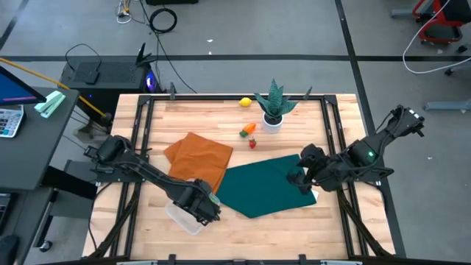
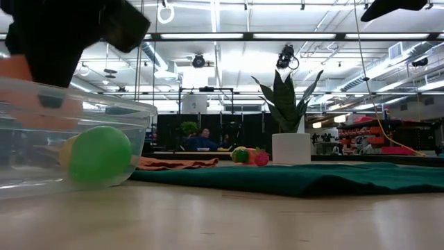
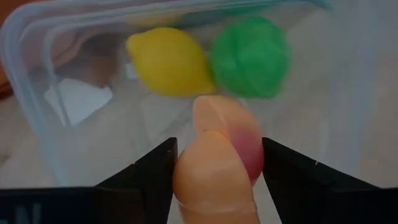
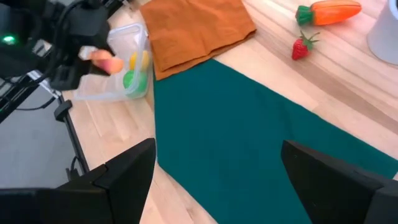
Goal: Pick and placing Produce into tupperware
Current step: Put the peach into the transparent container
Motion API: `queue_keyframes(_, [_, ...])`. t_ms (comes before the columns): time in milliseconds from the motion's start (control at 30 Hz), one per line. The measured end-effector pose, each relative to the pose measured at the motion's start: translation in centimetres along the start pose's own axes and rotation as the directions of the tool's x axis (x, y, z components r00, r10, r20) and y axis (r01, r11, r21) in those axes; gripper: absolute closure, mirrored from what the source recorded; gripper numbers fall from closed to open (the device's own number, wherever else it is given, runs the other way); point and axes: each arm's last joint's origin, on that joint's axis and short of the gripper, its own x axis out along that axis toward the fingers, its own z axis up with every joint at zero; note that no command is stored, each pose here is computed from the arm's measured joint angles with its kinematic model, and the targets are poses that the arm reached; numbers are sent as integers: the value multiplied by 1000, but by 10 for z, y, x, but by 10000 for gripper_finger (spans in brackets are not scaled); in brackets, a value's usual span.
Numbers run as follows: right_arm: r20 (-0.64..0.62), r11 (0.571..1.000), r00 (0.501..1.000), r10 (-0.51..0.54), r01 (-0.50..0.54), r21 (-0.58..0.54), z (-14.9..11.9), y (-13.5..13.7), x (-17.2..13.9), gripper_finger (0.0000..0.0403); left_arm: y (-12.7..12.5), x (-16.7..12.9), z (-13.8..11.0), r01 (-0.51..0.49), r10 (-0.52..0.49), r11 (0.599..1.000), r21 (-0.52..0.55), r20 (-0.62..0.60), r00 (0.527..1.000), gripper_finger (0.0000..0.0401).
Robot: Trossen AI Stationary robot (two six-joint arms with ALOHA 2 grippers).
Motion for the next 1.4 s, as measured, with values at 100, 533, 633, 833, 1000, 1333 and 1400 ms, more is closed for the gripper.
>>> queue_keyframes(100, [-4, 1000, 1000, 7, -7, -7, -2, 1, -1, 90, 3, 10, -2, -2, 2, 999, -33, -23, 1000, 168])
queue_keyframes(533, [-10, 1000, 1000, 11, -11, -15, -3, 1, -2, 90, 4, 26, -3, 47, -49, 996, -79, -25, 998, 169])
queue_keyframes(633, [-10, 1000, 1000, 12, -12, -15, -3, 1, -2, 90, 4, 26, -3, 44, -46, 996, -72, -25, 999, 169])
queue_keyframes(833, [-11, 1000, 1000, 12, -12, -14, -3, 1, -2, 90, 4, 26, -3, 44, -45, 997, -64, -21, 999, 180])
queue_keyframes(1000, [-11, 1000, 1000, 12, -12, -14, -3, 1, -2, 90, 3, 26, -3, 48, -49, 997, -64, -20, 999, 171])
queue_keyframes(1333, [-11, 1000, 1000, 11, -12, -7, -3, 1, -2, 90, 3, 26, -3, 55, -57, 996, -76, -16, 998, 176])
queue_keyframes(1400, [-11, 1000, 1000, 12, -12, -7, -3, 1, -2, 90, 3, 26, -3, 55, -57, 996, -77, -16, 998, 173])
